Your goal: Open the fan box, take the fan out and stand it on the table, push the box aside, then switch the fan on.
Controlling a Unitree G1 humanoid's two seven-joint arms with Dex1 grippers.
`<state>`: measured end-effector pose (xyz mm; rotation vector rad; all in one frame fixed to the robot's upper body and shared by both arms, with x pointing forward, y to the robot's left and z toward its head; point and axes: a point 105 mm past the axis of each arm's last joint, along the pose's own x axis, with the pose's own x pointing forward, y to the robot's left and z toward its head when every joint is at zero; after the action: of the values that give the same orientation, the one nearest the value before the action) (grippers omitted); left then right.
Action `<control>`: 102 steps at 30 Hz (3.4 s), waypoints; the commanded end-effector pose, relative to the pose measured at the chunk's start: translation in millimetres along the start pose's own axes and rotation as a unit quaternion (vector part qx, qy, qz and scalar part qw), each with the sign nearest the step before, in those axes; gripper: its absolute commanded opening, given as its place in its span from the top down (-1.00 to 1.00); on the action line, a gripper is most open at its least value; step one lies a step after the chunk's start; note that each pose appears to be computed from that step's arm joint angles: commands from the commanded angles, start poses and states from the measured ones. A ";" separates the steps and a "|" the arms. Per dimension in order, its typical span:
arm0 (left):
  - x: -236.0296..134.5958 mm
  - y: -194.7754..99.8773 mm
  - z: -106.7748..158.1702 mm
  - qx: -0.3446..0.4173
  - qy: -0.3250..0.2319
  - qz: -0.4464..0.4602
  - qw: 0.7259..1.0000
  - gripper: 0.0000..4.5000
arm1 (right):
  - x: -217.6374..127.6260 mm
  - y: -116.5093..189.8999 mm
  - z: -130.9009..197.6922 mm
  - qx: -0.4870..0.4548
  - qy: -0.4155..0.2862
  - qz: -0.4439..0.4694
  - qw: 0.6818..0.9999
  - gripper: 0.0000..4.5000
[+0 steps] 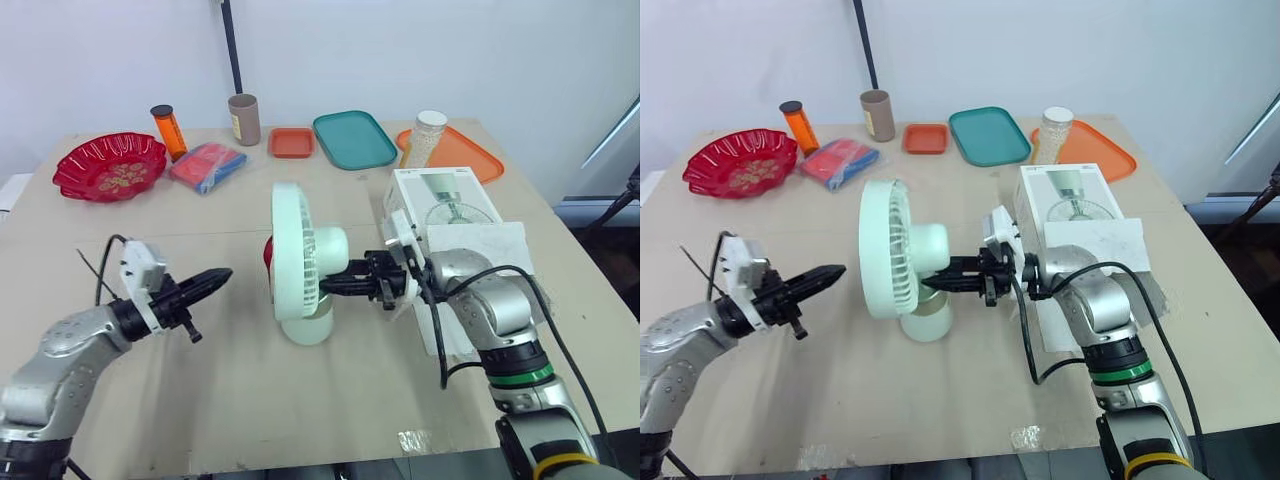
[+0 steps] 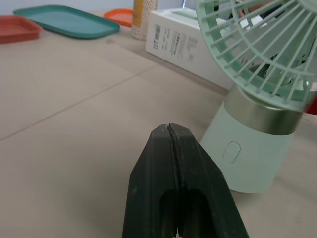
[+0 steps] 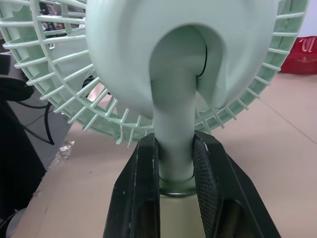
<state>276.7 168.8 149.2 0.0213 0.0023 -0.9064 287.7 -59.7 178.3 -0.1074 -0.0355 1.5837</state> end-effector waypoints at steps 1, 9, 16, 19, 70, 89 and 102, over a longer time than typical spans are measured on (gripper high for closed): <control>8.4 -4.6 -4.8 0.037 0.009 -0.016 0.999 0.98 | 4.9 11.4 17.8 -0.055 -0.016 0.032 0.998 0.83; 22.0 -24.9 -21.1 0.045 0.028 -0.085 0.995 0.98 | 7.6 12.2 15.6 -0.066 -0.013 0.025 0.997 0.83; 25.8 -26.2 -25.9 0.049 0.032 -0.093 0.994 0.98 | 8.7 8.8 9.7 -0.072 0.004 0.014 0.997 0.83; 27.7 -27.5 -29.6 0.050 0.034 -0.096 0.994 0.98 | 10.0 9.5 7.2 -0.072 0.008 0.014 0.997 0.83; 45.6 -43.9 -40.1 0.056 0.044 -0.153 0.986 0.98 | 17.8 9.0 8.8 -0.075 0.006 0.000 0.997 0.83; 43.5 -42.5 -40.3 0.062 0.052 -0.155 0.985 0.98 | 16.5 11.6 -3.6 -0.057 0.013 -0.005 0.998 0.83; 42.2 -37.1 -37.5 0.065 0.052 -0.149 0.985 0.98 | 6.3 11.7 -14.9 -0.048 0.030 -0.018 0.998 0.83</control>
<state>273.4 114.4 99.6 0.1730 0.0825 -1.1888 280.7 -54.5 165.8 -0.2115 -0.0832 1.5348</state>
